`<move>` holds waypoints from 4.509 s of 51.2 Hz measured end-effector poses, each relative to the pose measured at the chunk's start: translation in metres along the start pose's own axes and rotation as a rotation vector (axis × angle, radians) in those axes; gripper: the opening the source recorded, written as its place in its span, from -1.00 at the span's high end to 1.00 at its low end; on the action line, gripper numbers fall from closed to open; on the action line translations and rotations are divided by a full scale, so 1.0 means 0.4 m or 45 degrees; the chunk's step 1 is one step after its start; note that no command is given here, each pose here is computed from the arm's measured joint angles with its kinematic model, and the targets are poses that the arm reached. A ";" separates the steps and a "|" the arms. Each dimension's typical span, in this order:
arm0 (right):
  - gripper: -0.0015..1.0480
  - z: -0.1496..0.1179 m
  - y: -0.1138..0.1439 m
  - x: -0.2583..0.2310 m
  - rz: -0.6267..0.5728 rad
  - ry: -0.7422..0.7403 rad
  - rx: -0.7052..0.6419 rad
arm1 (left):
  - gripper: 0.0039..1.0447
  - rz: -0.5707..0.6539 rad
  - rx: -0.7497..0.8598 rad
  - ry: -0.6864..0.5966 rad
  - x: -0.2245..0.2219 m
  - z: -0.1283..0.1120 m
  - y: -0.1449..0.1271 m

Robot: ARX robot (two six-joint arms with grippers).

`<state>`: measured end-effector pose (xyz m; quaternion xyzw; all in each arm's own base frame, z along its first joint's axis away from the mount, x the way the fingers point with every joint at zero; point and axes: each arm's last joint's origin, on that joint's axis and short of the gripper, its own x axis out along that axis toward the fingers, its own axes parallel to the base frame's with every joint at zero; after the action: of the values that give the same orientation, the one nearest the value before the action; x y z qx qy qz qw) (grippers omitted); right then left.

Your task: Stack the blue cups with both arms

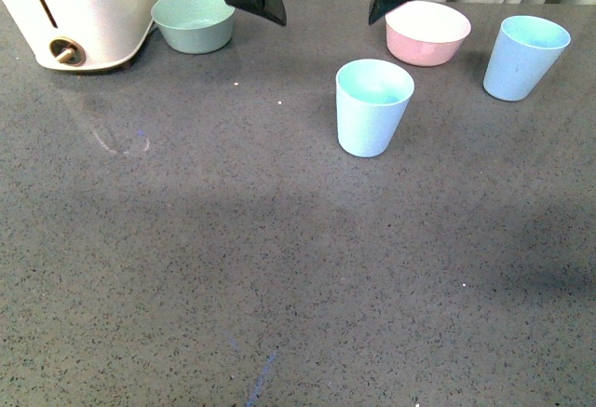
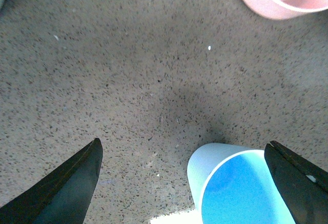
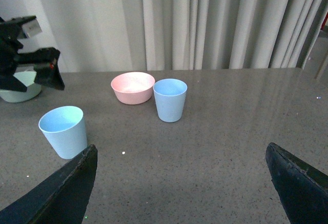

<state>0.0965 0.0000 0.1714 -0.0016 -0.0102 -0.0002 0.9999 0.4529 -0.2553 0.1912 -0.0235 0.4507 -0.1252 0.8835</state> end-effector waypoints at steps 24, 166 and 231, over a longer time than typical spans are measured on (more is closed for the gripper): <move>-0.83 0.000 0.000 0.000 0.001 0.000 0.000 | -0.53 0.171 -0.039 -0.835 -0.286 -0.020 0.166; -0.83 0.000 0.000 0.000 0.000 0.000 0.000 | 0.97 0.323 0.057 -1.210 -0.610 -0.793 0.448; -0.83 0.060 -0.071 0.634 0.389 0.851 -0.409 | -0.84 0.323 0.059 -1.209 -0.610 -0.793 0.448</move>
<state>0.3497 -0.0284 0.2005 -0.1593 0.3161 0.1463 0.9237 0.0971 -0.0004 0.1683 -0.0033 -0.0054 -0.0019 1.0000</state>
